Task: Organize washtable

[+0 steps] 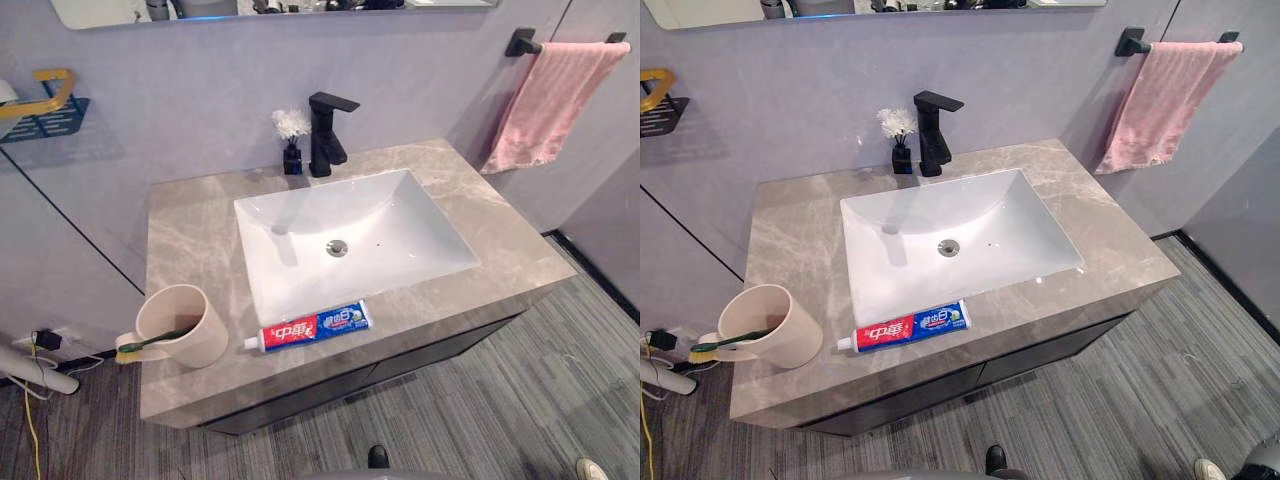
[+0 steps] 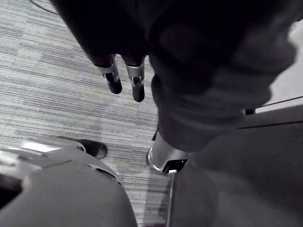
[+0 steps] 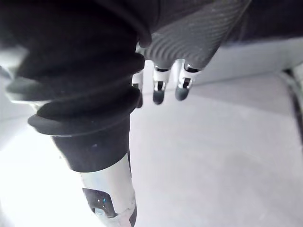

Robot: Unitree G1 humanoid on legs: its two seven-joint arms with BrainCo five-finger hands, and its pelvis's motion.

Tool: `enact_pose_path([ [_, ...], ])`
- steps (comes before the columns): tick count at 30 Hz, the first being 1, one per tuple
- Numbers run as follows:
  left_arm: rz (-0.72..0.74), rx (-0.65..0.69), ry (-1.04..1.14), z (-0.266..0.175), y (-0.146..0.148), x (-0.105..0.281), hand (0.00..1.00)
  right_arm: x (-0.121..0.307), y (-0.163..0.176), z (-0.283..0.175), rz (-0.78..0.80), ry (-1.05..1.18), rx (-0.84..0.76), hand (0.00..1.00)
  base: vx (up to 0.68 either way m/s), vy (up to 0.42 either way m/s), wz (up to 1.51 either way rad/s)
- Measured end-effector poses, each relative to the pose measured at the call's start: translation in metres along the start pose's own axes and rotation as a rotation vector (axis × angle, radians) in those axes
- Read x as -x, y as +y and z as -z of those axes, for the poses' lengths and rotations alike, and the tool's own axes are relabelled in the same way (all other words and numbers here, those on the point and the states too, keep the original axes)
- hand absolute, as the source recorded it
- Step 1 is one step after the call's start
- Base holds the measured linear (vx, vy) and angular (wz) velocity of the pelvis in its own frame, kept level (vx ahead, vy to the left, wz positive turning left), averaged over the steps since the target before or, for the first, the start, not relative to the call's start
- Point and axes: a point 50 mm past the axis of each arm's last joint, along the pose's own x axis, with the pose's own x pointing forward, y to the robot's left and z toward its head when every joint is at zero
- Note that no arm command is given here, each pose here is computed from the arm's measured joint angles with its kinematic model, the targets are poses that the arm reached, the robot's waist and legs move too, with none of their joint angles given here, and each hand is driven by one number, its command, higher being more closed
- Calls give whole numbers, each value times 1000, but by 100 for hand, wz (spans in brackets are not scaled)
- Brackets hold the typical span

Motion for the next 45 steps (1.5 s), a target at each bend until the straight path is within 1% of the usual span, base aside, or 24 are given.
enact_pose_path([
  [1,3,2,4,1,-1,0,0,2,17,-12,-67,-62,12,0,-16,-18,17],
  [4,7,4,4,2,-3,0,0,8,48,-39,-202,-187,16,0,-10,-18,16],
  [5,9,5,2,2,-4,1,0,15,72,-59,-307,-276,-12,0,-10,-12,14],
  [6,10,6,2,2,-4,1,0,19,82,-68,-352,-312,-25,0,-17,-12,24],
  [8,8,22,-3,4,-2,1,0,40,116,-95,-531,-433,-100,0,-16,-7,29],
  [9,13,32,-12,2,-2,2,0,55,133,-103,-643,-467,-138,0,-16,-5,18],
  [11,27,31,-31,0,-2,2,0,73,151,-107,-778,-491,-172,0,-25,-2,9],
  [12,28,29,-50,-4,-1,2,0,88,163,-108,-885,-496,-187,0,-37,4,9],
  [13,28,30,-55,-5,-1,2,0,96,168,-107,-935,-495,-191,0,-35,8,19],
  [15,29,43,-67,-8,-1,1,0,123,184,-102,-1126,-471,-212,0,-27,16,31],
  [16,30,43,-70,-9,-1,1,0,129,187,-100,-1165,-461,-215,0,-39,33,27],
  [18,31,44,-77,-10,-1,1,0,150,195,-91,-1297,-413,-233,0,-30,36,15],
  [22,48,45,-98,-16,-1,1,0,179,193,-70,-1493,-304,-206,0,-23,25,10],
  [25,46,45,-104,-18,1,0,0,194,185,-51,-1587,-202,-168,0,-26,-6,21],
  [27,56,11,-115,-23,1,0,0,201,177,-40,-1632,-148,-137,0,-15,-7,1],
  [33,69,-2,-111,-23,2,0,0,202,167,-19,-1666,-47,-55,0,-24,-23,9],
  [39,77,-32,-113,-25,2,0,0,204,162,-11,-1681,-8,-31,0,0,0,0],
  [45,82,-34,-114,-25,2,-1,0,211,158,0,-1739,42,21,0,0,0,0],
])
